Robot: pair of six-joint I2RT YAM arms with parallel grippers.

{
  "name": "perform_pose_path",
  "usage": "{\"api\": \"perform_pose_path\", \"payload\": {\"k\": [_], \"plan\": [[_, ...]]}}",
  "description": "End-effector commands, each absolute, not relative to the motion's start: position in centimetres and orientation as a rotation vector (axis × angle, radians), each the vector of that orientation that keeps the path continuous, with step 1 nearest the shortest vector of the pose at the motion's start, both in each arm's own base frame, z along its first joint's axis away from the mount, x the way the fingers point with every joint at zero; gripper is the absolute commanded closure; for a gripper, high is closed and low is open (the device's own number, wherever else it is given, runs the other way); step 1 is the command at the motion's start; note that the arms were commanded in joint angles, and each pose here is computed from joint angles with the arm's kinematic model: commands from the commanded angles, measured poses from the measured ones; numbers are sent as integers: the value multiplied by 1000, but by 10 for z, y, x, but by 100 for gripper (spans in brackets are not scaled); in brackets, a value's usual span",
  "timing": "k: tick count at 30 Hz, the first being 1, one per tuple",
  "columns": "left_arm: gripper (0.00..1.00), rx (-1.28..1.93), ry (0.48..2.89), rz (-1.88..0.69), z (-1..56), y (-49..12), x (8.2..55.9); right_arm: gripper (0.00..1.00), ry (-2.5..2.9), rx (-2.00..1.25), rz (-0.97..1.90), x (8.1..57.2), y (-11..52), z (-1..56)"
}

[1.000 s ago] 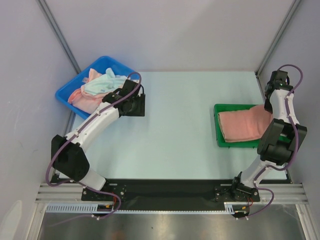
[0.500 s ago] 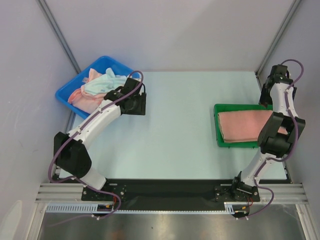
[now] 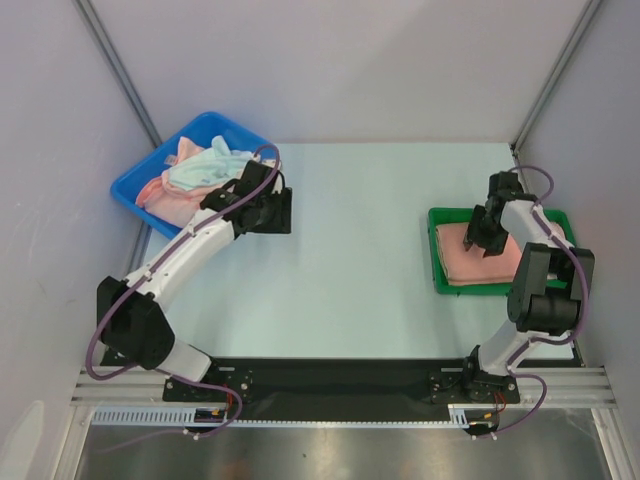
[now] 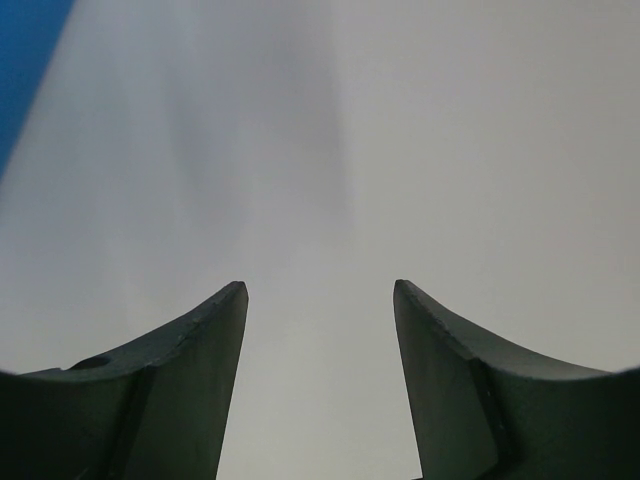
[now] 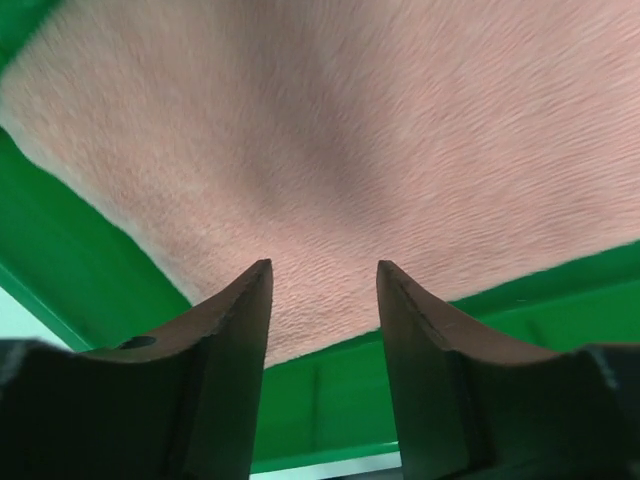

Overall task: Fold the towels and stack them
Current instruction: Neatly place the folded towel into the bin

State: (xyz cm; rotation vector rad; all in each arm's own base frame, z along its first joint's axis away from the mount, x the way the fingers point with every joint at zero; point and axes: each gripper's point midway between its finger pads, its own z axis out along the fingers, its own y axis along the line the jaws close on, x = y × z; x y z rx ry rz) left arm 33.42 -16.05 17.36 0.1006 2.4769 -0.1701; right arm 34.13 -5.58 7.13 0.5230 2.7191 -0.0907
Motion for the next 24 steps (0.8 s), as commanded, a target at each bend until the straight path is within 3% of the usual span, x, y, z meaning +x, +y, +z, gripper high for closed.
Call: {"api": "perform_pose_path", "payload": {"k": [1,13,24], "plan": [[34,71,2393,-269,198,-171,337,50,2551,609,155,359,-30,87],[32,25,2370,-261,215,-162,339,56,2343,885,435,387,-2,69],[32,-3,2374,-261,215,-160,336,57,2281,1012,504,392,4,41]]}}
